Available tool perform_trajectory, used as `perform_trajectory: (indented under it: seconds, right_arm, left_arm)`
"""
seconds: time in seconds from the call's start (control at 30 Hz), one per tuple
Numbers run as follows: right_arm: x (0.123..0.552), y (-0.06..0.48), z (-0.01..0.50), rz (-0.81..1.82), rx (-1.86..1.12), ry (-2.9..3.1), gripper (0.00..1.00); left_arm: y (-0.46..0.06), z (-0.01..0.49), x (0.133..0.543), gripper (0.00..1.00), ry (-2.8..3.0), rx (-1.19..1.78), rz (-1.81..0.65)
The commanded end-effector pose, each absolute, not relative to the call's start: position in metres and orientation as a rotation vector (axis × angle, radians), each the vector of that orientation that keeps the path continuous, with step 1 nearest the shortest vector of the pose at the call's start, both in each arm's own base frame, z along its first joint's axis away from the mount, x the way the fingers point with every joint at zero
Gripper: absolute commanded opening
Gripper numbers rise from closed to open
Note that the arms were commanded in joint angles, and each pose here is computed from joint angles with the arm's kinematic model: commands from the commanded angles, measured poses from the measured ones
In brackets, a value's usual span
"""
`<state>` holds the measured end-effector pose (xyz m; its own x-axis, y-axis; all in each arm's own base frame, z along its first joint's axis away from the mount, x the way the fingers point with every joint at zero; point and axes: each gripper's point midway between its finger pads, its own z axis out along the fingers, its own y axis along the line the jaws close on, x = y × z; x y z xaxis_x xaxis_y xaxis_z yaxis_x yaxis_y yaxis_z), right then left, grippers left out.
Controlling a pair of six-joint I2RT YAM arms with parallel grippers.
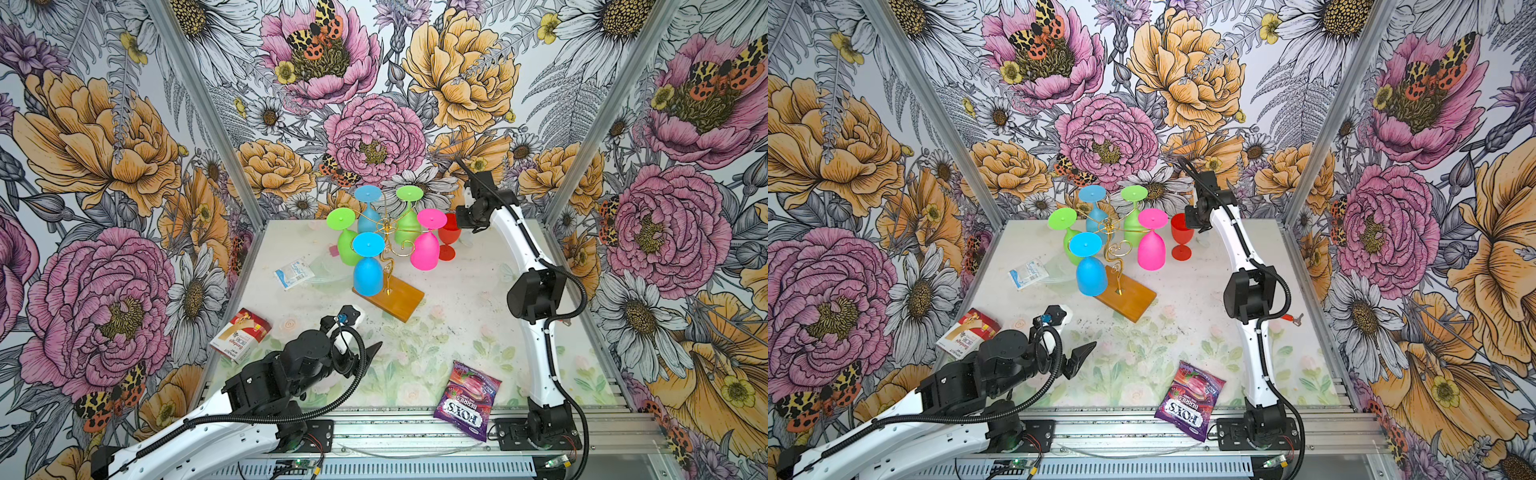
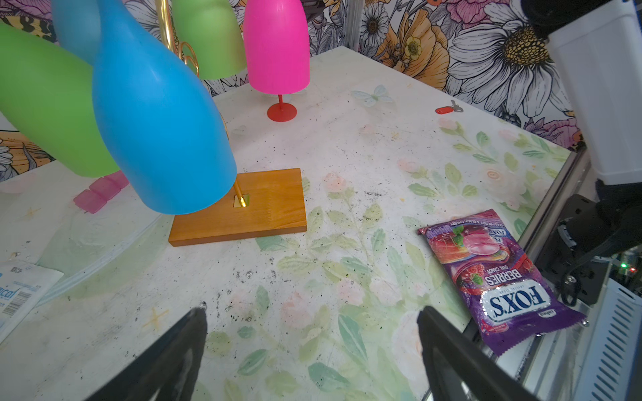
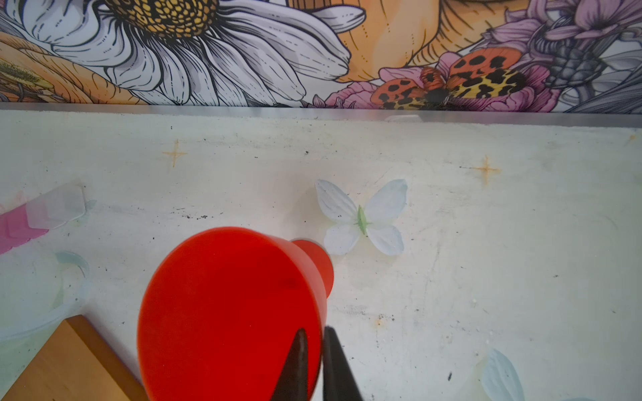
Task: Take the wine glass off the wine glass rack
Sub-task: Place the wine glass at the top-center of the table.
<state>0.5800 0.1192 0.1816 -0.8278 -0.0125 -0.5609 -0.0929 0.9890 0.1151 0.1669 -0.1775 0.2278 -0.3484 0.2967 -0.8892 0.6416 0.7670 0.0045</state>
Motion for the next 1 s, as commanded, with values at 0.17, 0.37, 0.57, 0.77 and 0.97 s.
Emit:
perform_trajectory:
  seconds: [0.17, 0.37, 0.57, 0.77, 0.97]
  right_arm:
    - [0.586, 0.127, 0.188, 0.200, -0.095, 2.507, 0.19]
    - [0.582, 0.118, 0.218, 0.146, -0.100, 2.452, 0.36]
    - [0.567, 0.112, 0.268, 0.157, -0.086, 2.375, 0.52]
    - [0.537, 0.111, 0.295, 0.190, -0.070, 2.364, 0.65]
    - [0.496, 0.123, 0.292, 0.267, -0.117, 2.413, 0.67]
  left_arm:
    - [-0.169, 0.234, 0.172, 0.96, 1.954, 0.649, -0.412]
    - [-0.159, 0.235, 0.180, 0.96, 1.998, 0.570, -0.410]
    - [-0.145, 0.232, 0.192, 0.96, 2.056, 0.458, -0.454]
    - [-0.135, 0.242, 0.201, 0.96, 2.055, 0.387, -0.499]
    - [-0.117, 0.268, 0.213, 0.95, 2.033, 0.208, -0.531]
